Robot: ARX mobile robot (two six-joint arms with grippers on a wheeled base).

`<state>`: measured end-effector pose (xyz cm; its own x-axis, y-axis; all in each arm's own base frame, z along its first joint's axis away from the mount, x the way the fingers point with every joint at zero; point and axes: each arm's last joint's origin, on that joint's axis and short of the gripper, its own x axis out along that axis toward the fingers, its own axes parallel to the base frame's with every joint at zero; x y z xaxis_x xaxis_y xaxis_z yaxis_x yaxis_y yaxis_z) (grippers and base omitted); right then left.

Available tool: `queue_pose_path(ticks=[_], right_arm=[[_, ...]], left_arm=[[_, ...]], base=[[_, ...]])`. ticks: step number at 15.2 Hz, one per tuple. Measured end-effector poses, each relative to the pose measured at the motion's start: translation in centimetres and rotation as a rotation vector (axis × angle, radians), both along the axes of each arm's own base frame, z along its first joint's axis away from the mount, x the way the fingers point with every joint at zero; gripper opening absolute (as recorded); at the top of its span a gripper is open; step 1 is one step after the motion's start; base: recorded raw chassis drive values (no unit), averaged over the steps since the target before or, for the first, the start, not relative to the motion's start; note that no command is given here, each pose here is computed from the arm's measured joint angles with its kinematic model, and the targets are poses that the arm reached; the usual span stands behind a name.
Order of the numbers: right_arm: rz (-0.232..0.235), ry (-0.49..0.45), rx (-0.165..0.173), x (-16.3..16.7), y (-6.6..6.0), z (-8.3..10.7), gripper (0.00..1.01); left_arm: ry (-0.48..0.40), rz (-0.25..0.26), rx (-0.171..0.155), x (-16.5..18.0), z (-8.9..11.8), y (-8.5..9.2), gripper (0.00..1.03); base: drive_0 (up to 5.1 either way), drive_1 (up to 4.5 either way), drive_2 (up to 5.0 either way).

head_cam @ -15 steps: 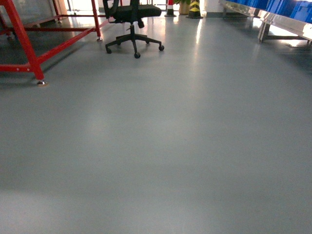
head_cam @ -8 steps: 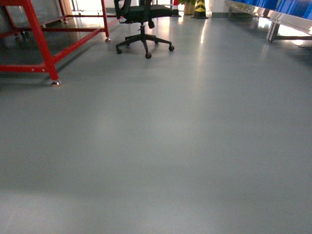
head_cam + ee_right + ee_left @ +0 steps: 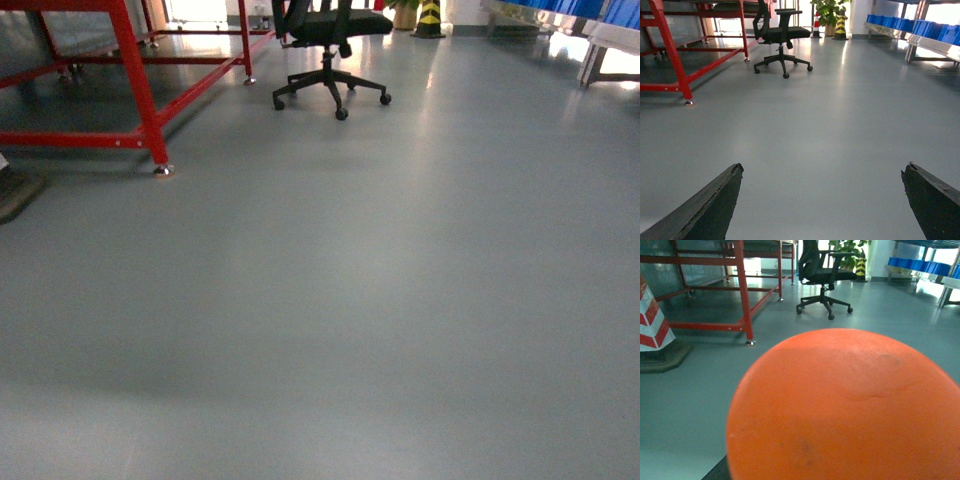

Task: Pick capacitor and pack into box

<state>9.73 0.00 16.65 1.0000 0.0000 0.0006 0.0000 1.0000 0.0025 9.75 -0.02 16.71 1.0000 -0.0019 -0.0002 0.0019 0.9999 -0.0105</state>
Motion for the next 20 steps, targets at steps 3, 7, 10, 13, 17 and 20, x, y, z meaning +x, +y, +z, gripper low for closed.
queue_pose_path(ticks=[3, 7, 10, 13, 17, 20], right_arm=[[0.000, -0.001, 0.000, 0.00, 0.00, 0.01, 0.98], [0.000, 0.002, 0.000, 0.00, 0.00, -0.02, 0.98], [0.000, -0.002, 0.000, 0.00, 0.00, 0.02, 0.98], [0.000, -0.002, 0.000, 0.00, 0.00, 0.02, 0.98], [0.000, -0.001, 0.000, 0.00, 0.00, 0.01, 0.98], [-0.001, -0.008, 0.000, 0.00, 0.00, 0.08, 0.98]], left_arm=[[0.002, 0.000, 0.000, 0.00, -0.02, 0.00, 0.44], [0.003, 0.000, 0.000, 0.00, -0.03, 0.00, 0.44], [0.004, 0.000, 0.000, 0.00, -0.04, 0.00, 0.44], [0.002, 0.000, 0.000, 0.00, -0.01, 0.00, 0.44], [0.002, 0.000, 0.000, 0.00, -0.02, 0.00, 0.44], [0.000, 0.000, 0.000, 0.00, 0.00, 0.00, 0.44]], base=[[-4.9, 2.69, 2.1], [-4.9, 3.39, 1.5], [-5.0, 3.28, 1.4], [-5.0, 3.21, 1.4], [-4.9, 3.32, 1.5], [-4.9, 3.34, 1.5]])
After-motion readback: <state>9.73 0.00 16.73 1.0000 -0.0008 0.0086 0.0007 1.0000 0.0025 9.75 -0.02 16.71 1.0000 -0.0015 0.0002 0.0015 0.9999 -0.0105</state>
